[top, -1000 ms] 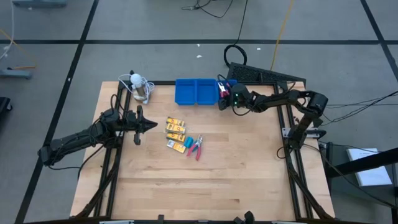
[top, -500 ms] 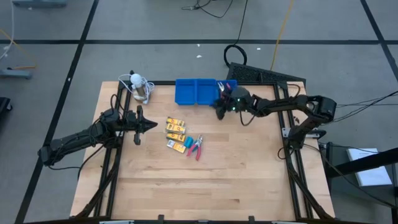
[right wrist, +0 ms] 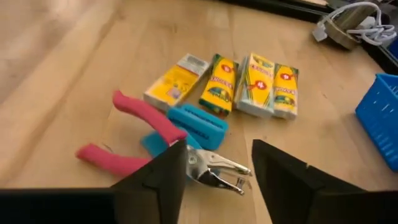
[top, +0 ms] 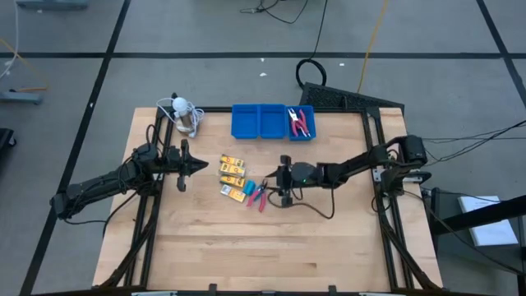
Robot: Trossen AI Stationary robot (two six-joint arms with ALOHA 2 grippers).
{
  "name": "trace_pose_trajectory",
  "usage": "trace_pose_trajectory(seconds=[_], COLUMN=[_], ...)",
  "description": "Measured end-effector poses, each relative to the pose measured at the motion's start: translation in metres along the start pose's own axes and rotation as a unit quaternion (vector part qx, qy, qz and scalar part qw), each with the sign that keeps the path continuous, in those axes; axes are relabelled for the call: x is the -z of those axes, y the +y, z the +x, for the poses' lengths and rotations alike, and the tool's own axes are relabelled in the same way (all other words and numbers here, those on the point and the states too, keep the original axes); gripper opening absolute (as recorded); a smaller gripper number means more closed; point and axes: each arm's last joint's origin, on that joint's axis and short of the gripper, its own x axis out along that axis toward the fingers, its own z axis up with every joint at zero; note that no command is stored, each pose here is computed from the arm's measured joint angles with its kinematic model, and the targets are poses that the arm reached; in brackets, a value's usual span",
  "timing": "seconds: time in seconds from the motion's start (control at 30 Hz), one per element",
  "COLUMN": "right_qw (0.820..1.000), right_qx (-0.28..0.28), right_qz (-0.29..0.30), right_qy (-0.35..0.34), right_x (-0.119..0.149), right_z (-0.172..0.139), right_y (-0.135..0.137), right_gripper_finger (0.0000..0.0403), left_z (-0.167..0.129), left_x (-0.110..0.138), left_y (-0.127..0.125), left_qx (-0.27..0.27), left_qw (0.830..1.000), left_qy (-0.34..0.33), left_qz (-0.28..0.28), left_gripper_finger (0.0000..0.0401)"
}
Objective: Pick & Place School Supplies
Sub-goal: Put the red ticket punch into the right blue bin
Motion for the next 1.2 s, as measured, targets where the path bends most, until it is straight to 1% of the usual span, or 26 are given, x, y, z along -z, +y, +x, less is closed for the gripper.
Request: trace_pose_trajectory(seconds=[0.1,0.2,0.33,0.43,0.53,0.7,0.77,0.93,1.03,1.2], right_qw=[1.000,0.999,0.995,0.988,0.980,0.975,0.973,0.963,0.961,0.955], right_qx=[-0.003,-0.008,-0.018,-0.045,-0.058,-0.060,-0.060,-0.069,-0.065,-0.072], right_qz=[0.002,-0.003,-0.065,-0.107,-0.136,-0.142,-0.145,-0.196,-0.227,-0.244], right_qy=[0.010,0.041,0.072,0.103,0.132,0.163,0.167,0.170,0.143,0.150], right_x=[-0.008,-0.014,-0.025,-0.031,-0.037,-0.038,-0.037,-0.021,-0.019,-0.010], right_z=[0.005,0.009,0.012,0.013,0.013,0.011,0.012,0.028,0.039,0.045], right_y=[0.003,0.002,0.001,0.000,-0.001,-0.006,-0.007,-0.002,-0.001,0.001], right_gripper_finger=[0.0209,0.0233,0.0250,0.0250,0.0248,0.0247,0.0247,0.0246,0.0243,0.0242], left_z=[0.000,0.000,0.000,0.000,0.000,0.000,0.000,0.000,0.000,0.000], left_x=[0.000,0.000,0.000,0.000,0.000,0.000,0.000,0.000,0.000,0.000], left_y=[0.000,0.000,0.000,0.000,0.000,0.000,0.000,0.000,0.000,0.000], left_qx=[0.000,0.000,0.000,0.000,0.000,0.000,0.000,0.000,-0.001,-0.001], left_qw=[1.000,1.000,1.000,1.000,1.000,1.000,1.000,1.000,1.000,1.000], left_qy=[0.000,0.000,0.000,0.000,0.000,0.000,0.000,0.000,0.000,0.000], left_qz=[0.000,0.000,0.000,0.000,0.000,0.000,0.000,0.000,0.000,0.000], left_gripper_finger=[0.0019,0.0019,0.0019,0.0019,0.0019,0.0019,0.0019,0.0019,0.0019,0.0019])
